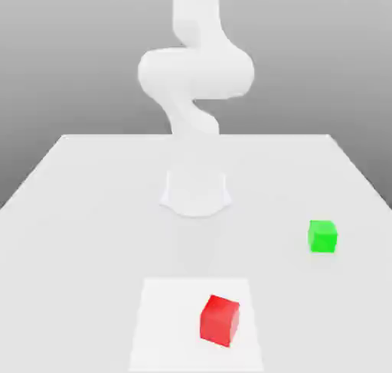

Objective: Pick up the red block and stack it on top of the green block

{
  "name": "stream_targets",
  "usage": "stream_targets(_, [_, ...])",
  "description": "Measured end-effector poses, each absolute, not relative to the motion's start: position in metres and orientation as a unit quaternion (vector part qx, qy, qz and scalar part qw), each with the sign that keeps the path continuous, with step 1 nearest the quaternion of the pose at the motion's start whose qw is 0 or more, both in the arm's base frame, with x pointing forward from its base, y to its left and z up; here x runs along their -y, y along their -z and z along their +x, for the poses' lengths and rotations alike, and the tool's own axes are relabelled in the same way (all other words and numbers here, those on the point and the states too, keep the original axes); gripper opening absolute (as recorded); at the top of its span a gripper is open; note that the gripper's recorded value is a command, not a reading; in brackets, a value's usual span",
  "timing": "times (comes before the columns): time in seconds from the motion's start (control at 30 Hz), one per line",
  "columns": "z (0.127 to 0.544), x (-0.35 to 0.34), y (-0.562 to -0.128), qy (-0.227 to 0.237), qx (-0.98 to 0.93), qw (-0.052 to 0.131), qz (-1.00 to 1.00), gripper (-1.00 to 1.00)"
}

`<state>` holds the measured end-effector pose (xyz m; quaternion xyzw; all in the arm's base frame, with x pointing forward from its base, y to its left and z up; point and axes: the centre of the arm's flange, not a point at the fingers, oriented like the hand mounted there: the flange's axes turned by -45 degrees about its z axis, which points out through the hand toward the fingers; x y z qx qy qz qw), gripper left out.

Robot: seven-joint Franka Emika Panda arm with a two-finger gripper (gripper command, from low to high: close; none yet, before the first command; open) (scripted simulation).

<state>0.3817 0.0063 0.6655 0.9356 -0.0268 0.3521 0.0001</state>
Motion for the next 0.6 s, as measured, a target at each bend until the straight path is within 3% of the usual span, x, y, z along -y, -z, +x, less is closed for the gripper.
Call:
stream_targets(0.3, [0.461, -0.019, -0.479, -0.212, 0.1, 0.007, 0.972, 0.0])
stream_targets(0.6, [0.456, -0.031, -0.292, -0.071, 0.168, 0.004, 0.983, 0.0])
